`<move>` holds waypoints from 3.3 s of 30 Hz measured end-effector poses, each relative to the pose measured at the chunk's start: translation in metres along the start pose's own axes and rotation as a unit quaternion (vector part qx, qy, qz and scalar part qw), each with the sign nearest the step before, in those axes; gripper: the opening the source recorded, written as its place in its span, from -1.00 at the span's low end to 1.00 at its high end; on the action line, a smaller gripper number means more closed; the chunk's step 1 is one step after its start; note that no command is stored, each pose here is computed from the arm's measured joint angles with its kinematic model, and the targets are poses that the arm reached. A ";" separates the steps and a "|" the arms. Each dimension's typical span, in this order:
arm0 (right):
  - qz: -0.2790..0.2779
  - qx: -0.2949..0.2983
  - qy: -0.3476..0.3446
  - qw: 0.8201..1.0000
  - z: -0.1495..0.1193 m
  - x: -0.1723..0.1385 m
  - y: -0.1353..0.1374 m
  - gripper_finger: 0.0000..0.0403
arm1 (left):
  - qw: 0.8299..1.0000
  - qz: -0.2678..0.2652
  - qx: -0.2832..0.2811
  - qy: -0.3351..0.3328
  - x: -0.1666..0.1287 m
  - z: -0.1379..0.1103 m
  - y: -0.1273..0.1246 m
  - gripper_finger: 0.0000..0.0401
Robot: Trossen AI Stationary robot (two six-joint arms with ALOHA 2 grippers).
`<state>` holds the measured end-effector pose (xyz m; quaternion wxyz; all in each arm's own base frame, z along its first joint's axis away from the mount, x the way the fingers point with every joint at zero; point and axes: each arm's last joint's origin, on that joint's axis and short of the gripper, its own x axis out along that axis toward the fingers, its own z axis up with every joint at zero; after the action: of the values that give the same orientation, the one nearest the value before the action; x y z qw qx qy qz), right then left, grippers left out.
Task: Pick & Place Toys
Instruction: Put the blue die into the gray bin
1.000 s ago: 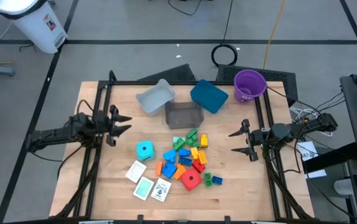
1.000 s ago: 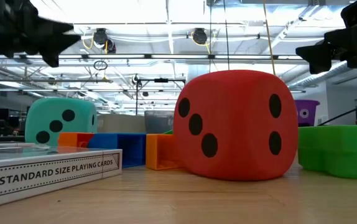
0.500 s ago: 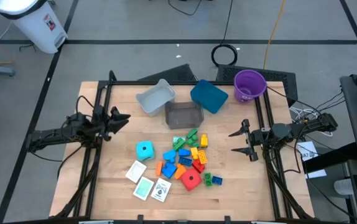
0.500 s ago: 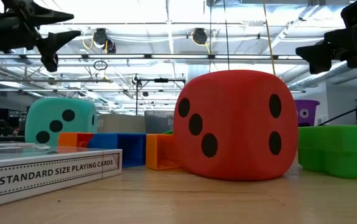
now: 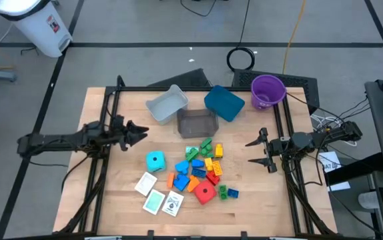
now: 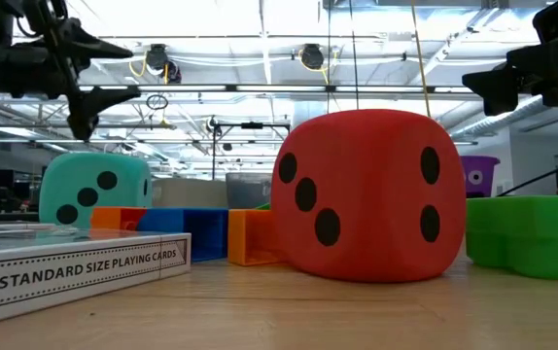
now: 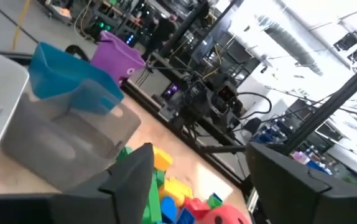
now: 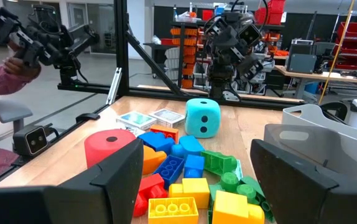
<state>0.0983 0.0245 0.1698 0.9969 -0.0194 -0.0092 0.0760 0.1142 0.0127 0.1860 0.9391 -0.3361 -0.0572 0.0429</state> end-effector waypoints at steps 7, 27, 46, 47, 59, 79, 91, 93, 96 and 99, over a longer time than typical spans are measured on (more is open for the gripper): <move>0.000 0.000 0.000 1.000 0.000 0.000 0.000 0.33 | 0.992 -0.025 -0.017 0.126 0.015 0.003 -0.009 0.57; 0.000 0.000 0.000 1.000 0.000 0.000 0.000 0.33 | 0.776 0.110 0.401 0.475 0.087 -0.035 -0.138 0.59; 0.000 0.000 0.000 1.000 0.000 0.000 0.000 0.33 | 0.641 0.304 0.461 0.533 0.111 -0.118 -0.093 0.58; 0.000 0.000 0.000 1.000 0.000 0.000 0.000 0.33 | 0.641 0.306 0.460 0.533 0.111 -0.117 -0.092 0.56; 0.000 0.000 0.000 1.000 0.000 0.000 0.000 0.33 | 0.664 0.336 0.395 0.539 0.118 -0.108 -0.083 0.07; 0.000 0.000 0.000 1.000 0.000 0.000 0.000 0.33 | 0.663 0.399 0.496 0.394 0.136 0.000 -0.147 -0.11; 0.000 0.000 0.000 1.000 0.000 0.000 0.000 0.33 | 0.624 0.530 0.473 0.326 0.149 0.088 -0.095 -0.22; 0.000 0.000 0.000 1.000 0.000 0.000 0.000 0.33 | 0.622 0.552 0.458 0.314 0.149 0.096 -0.080 -0.24; 0.000 0.000 0.000 1.000 0.000 0.000 0.000 0.33 | 0.621 0.570 0.443 0.306 0.149 0.099 -0.052 -0.24; 0.000 0.000 0.000 1.000 0.000 0.000 0.000 0.33 | 0.628 0.571 0.431 0.307 0.148 0.096 -0.023 -0.26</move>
<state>0.0983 0.0245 0.1699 0.9969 -0.0192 -0.0095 0.0757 0.2484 0.0726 0.2859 0.7278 0.1483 0.4624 0.4843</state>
